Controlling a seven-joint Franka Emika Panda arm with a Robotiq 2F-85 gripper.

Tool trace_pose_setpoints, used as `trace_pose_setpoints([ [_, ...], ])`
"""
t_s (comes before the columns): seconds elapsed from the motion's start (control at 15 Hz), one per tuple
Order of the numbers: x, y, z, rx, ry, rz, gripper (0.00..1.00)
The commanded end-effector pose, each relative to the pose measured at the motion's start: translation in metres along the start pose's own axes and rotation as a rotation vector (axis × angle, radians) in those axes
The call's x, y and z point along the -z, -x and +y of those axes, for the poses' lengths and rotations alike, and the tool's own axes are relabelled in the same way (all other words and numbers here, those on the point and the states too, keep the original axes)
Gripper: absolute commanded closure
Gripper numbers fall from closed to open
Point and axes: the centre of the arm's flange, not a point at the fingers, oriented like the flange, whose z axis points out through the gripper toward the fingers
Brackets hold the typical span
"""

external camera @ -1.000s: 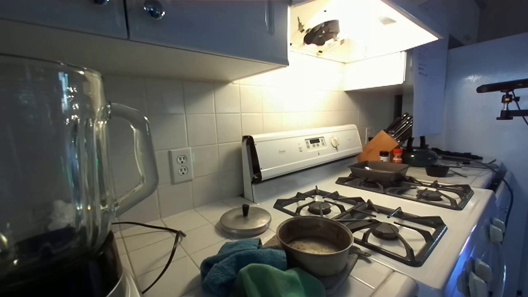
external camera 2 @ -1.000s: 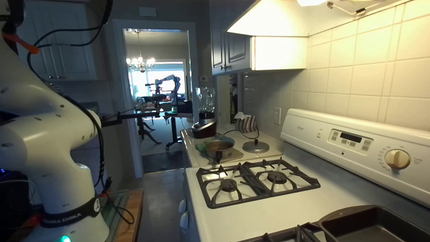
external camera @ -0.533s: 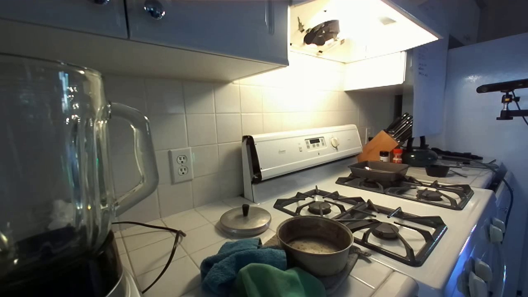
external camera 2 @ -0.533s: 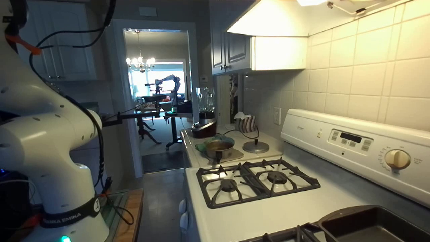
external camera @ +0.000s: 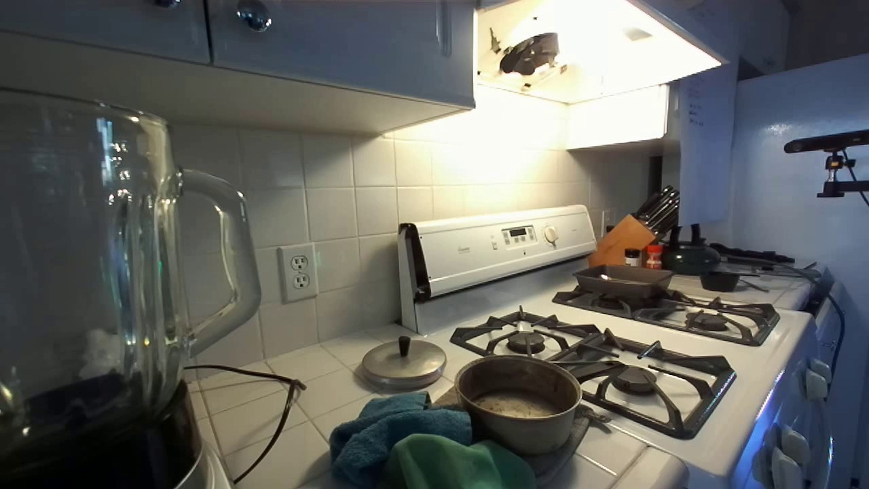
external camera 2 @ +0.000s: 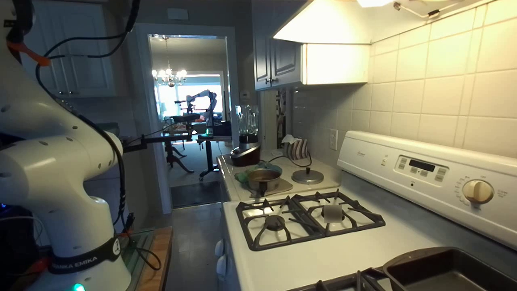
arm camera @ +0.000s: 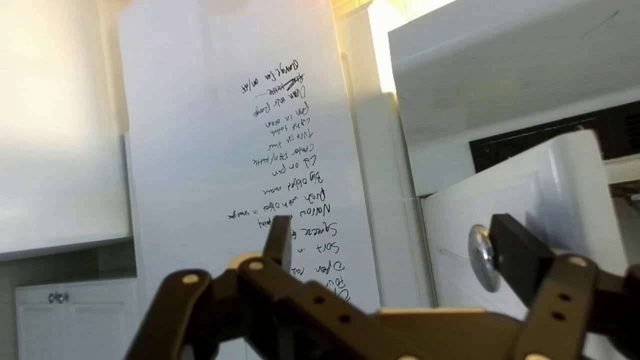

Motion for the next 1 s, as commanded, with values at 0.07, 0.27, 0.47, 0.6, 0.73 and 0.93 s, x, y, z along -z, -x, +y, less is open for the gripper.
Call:
trace_pose_setpoints([
  [0.07,0.000,0.000,0.000,0.000,0.000,0.000,0.00],
  [0.27,0.000,0.000,0.000,0.000,0.000,0.000,0.00],
  [0.47,0.000,0.000,0.000,0.000,0.000,0.000,0.00],
  [0.6,0.000,0.000,0.000,0.000,0.000,0.000,0.00],
  [0.73,0.006,0.004,0.002,0.014,-0.006,-0.008,0.00],
  [0.93,0.027,0.009,0.019,0.049,-0.020,-0.026,0.00],
])
